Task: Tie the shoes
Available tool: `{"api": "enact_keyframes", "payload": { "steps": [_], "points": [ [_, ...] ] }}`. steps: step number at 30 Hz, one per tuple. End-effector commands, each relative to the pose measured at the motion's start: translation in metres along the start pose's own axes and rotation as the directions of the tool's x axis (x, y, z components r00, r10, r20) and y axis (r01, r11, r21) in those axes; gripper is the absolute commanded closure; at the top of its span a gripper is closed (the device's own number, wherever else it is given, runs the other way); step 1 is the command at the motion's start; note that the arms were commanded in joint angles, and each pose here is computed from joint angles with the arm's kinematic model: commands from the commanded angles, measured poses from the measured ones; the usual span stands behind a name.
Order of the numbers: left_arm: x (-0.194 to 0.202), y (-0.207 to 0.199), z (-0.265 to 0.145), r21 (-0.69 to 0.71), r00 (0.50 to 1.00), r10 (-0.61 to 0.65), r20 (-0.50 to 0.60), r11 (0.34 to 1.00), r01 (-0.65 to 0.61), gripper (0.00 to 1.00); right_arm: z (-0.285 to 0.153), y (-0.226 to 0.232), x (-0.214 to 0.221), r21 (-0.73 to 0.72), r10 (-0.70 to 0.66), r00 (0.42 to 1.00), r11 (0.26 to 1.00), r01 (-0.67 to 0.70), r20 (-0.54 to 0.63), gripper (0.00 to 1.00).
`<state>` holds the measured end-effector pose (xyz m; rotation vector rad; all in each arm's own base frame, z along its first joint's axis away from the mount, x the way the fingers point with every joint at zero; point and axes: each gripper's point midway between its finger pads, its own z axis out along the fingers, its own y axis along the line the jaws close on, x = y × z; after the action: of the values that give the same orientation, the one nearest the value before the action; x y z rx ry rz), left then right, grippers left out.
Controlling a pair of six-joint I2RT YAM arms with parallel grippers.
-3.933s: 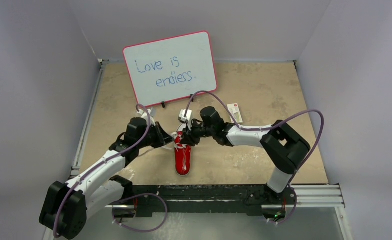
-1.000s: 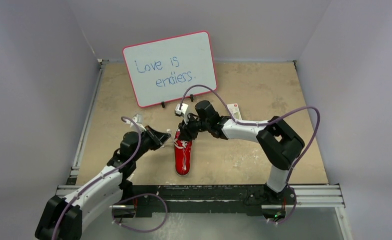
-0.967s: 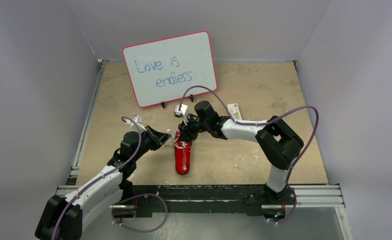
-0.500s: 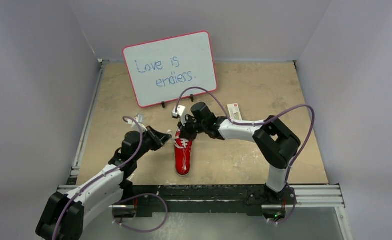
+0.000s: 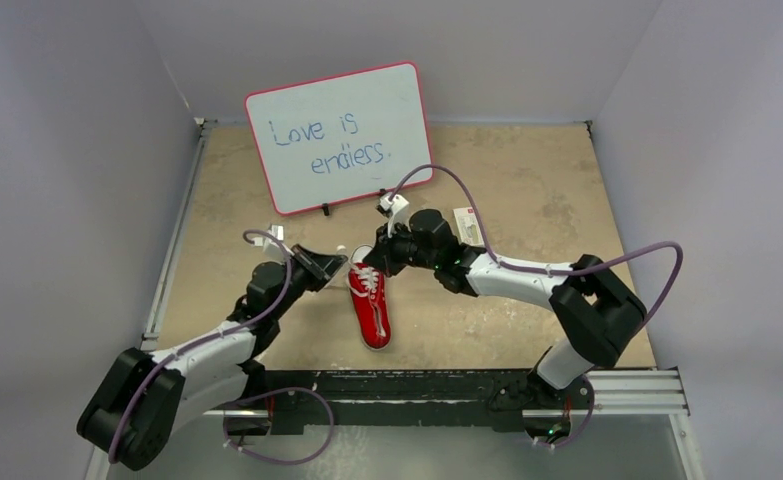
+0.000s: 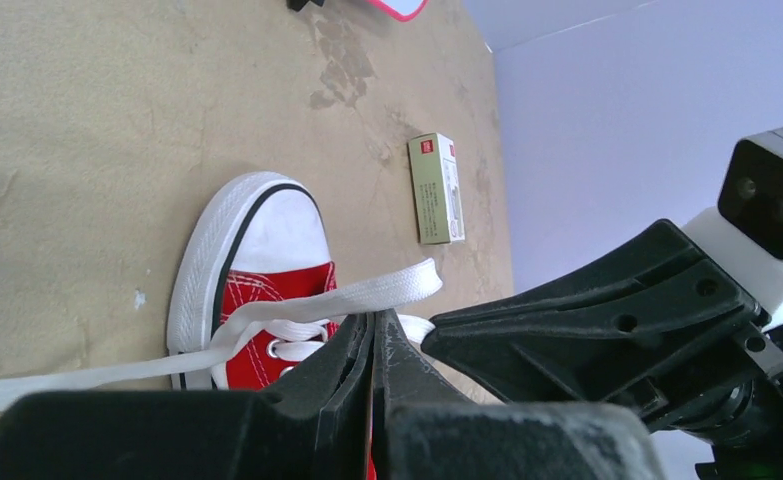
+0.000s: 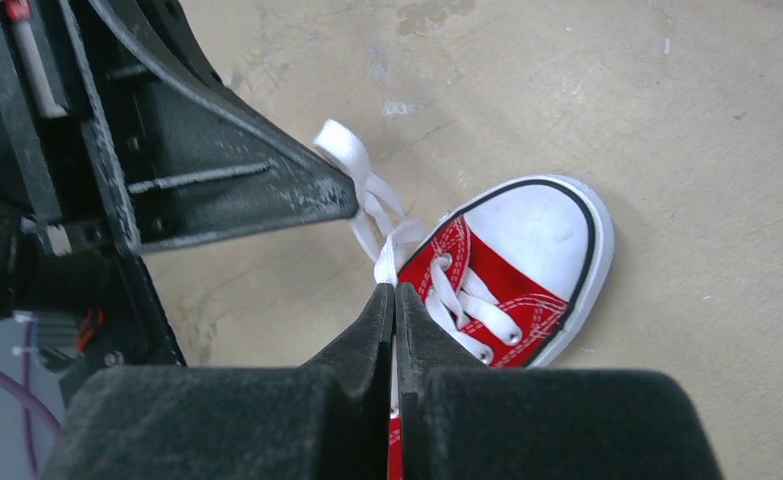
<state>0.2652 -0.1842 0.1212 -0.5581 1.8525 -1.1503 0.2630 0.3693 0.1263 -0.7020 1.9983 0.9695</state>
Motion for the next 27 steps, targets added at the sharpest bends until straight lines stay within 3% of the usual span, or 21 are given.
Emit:
{"api": "enact_keyframes", "payload": {
  "steps": [1, 7, 11, 16, 27],
  "points": [
    [-0.008, -0.029, 0.007, 0.118, 0.997, -0.038, 0.064, 0.993, 0.03, 1.0, 0.0, 0.008, -0.04, -0.03, 0.101, 0.983, 0.995, -0.098, 0.153, 1.0],
    [0.006, -0.029, 0.005, 0.112, 0.996, -0.056, 0.066, 0.992, 0.048, 1.0, -0.001, 0.003, -0.041, -0.009, 0.174, 0.969, 0.984, -0.175, 0.177, 1.0],
    [0.004, -0.022, 0.0, 0.092, 0.991, -0.077, 0.113, 0.994, 0.067, 1.0, 0.0, 0.009, -0.047, -0.039, 0.173, 0.966, 0.985, -0.169, 0.193, 1.0],
    [0.012, -0.02, 0.008, 0.125, 0.989, -0.116, 0.091, 0.987, 0.104, 1.0, -0.003, 0.016, -0.054, -0.075, 0.188, 0.958, 0.982, -0.175, 0.218, 1.0],
    [0.021, -0.031, 0.035, 0.19, 0.994, -0.093, 0.057, 0.978, 0.081, 1.0, -0.001, 0.019, -0.035, -0.1, 0.18, 0.972, 0.981, -0.166, 0.15, 1.0]
  ]
}}
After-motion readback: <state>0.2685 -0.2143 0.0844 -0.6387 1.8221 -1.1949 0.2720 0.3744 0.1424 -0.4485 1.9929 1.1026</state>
